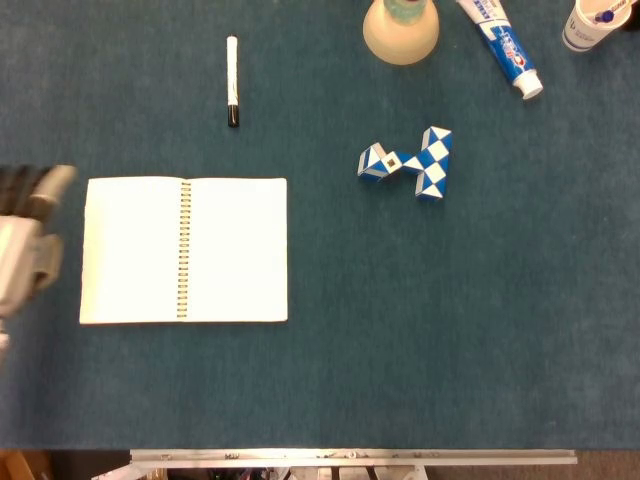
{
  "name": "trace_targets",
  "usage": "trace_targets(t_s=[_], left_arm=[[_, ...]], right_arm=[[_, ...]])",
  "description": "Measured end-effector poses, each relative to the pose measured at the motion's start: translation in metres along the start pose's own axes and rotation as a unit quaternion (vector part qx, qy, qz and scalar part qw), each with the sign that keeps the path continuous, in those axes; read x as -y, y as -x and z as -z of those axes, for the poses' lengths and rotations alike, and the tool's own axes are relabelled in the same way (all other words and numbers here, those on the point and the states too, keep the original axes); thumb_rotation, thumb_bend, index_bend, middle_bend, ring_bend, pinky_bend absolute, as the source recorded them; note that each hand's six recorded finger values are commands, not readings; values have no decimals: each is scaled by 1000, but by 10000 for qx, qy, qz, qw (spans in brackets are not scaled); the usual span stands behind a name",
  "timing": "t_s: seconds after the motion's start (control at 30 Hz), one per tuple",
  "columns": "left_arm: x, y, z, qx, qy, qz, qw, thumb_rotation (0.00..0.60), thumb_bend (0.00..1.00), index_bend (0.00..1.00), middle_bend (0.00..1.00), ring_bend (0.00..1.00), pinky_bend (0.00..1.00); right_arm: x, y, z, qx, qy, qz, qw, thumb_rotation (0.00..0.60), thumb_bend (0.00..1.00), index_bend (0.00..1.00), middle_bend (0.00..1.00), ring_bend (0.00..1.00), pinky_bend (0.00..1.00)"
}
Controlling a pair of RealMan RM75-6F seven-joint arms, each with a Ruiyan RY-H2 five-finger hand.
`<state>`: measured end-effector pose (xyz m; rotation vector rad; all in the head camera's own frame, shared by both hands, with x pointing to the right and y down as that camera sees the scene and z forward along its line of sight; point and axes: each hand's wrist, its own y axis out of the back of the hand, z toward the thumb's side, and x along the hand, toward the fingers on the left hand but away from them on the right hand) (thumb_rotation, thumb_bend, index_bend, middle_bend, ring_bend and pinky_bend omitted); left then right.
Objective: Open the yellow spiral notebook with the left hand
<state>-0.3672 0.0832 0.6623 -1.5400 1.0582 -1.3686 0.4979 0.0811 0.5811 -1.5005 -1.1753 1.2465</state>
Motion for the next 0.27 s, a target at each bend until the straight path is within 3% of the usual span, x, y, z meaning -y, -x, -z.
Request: trace_targets(t_s=[0.1, 0.27], left_arm=[[-4, 10, 26, -465, 249, -117, 9985, 600, 436, 60, 102, 76, 0], [-11, 31, 59, -906, 514, -345, 9940, 600, 435, 60, 102, 76, 0]], right_arm=[[2, 2, -4, -56, -17, -44, 10000, 600, 353, 93, 119, 2, 0], [3, 5, -13, -158, -51, -89, 9998, 600, 353, 93, 119, 2, 0]])
